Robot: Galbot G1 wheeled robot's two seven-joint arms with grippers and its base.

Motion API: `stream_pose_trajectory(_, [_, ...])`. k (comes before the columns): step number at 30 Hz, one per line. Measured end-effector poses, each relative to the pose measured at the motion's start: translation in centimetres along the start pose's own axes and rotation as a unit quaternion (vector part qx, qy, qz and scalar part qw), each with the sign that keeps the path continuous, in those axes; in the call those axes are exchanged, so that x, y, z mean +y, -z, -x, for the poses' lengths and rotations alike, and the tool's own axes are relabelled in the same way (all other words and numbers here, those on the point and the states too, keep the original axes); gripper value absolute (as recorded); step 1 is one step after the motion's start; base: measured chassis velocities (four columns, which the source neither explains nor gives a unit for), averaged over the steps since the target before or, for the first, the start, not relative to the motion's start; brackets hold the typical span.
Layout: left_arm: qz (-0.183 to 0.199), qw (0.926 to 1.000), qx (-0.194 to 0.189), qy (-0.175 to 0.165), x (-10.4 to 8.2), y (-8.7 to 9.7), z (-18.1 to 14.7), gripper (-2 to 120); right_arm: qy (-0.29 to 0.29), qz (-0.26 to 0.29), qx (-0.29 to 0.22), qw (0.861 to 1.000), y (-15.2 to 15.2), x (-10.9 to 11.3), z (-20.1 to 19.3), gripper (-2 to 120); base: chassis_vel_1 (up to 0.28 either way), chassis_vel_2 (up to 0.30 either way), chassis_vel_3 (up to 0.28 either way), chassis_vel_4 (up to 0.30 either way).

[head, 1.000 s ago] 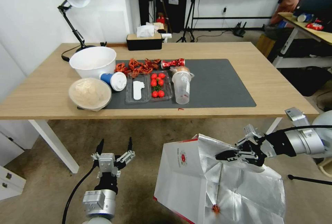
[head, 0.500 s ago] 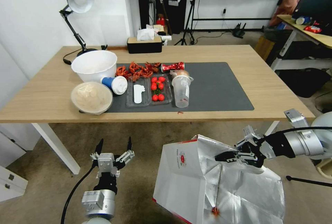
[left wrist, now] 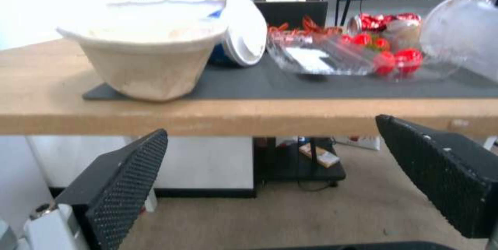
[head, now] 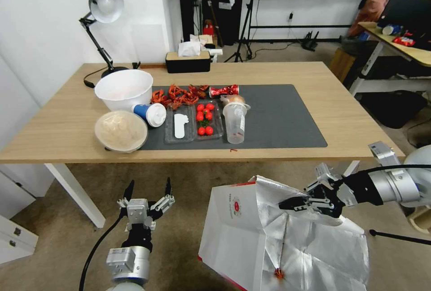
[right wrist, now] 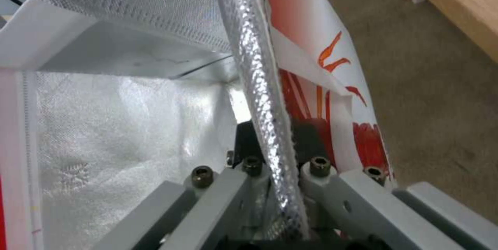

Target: Pick up the food delivery bag from the floor and place it on the table.

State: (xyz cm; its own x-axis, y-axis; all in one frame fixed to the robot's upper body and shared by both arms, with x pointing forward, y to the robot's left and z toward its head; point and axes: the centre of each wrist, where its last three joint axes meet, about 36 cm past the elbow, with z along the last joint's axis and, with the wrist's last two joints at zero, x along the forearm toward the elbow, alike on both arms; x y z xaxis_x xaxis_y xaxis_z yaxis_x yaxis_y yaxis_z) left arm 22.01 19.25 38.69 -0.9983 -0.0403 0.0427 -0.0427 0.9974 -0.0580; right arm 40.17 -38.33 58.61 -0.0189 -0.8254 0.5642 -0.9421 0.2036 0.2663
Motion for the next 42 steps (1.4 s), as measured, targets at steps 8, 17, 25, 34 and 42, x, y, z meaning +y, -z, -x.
stream_pose_trajectory(8, [-0.002, 1.0, -0.001, 0.0, 0.0, 0.1, 0.1, 100, 0.0, 0.0, 0.001, 1.0, 0.1, 0.1, 0.1, 0, 0.0, 0.0, 0.0, 0.0])
stream_pose_trajectory(17, [-0.003, 1.0, 0.005, 0.007, -0.1, -0.2, 0.0, 100, -0.001, -0.001, 0.003, 1.0, 0.2, 0.2, 0.1, 0, 0.0, 0.0, 0.0, 0.0])
stream_pose_trajectory(25, [-0.003, 1.0, 0.001, 0.009, 0.0, -0.2, -0.2, 100, 0.002, -0.002, 0.002, 1.0, 0.2, 0.4, 0.4, 0, 0.0, 0.0, 0.0, 0.0])
stream_pose_trajectory(34, [-0.004, 1.0, -0.001, 0.009, 0.0, -0.2, -0.3, 100, 0.007, -0.006, 0.001, 1.0, 0.5, 0.8, 0.6, 0, 0.0, 0.0, 0.0, 0.0])
stream_pose_trajectory(42, [-0.002, 0.9999, -0.001, 0.011, 0.0, -0.3, -0.3, 100, 0.007, -0.013, -0.018, 1.0, 1.0, 1.0, 0.5, 0, 0.0, 0.0, 0.0, 0.0])
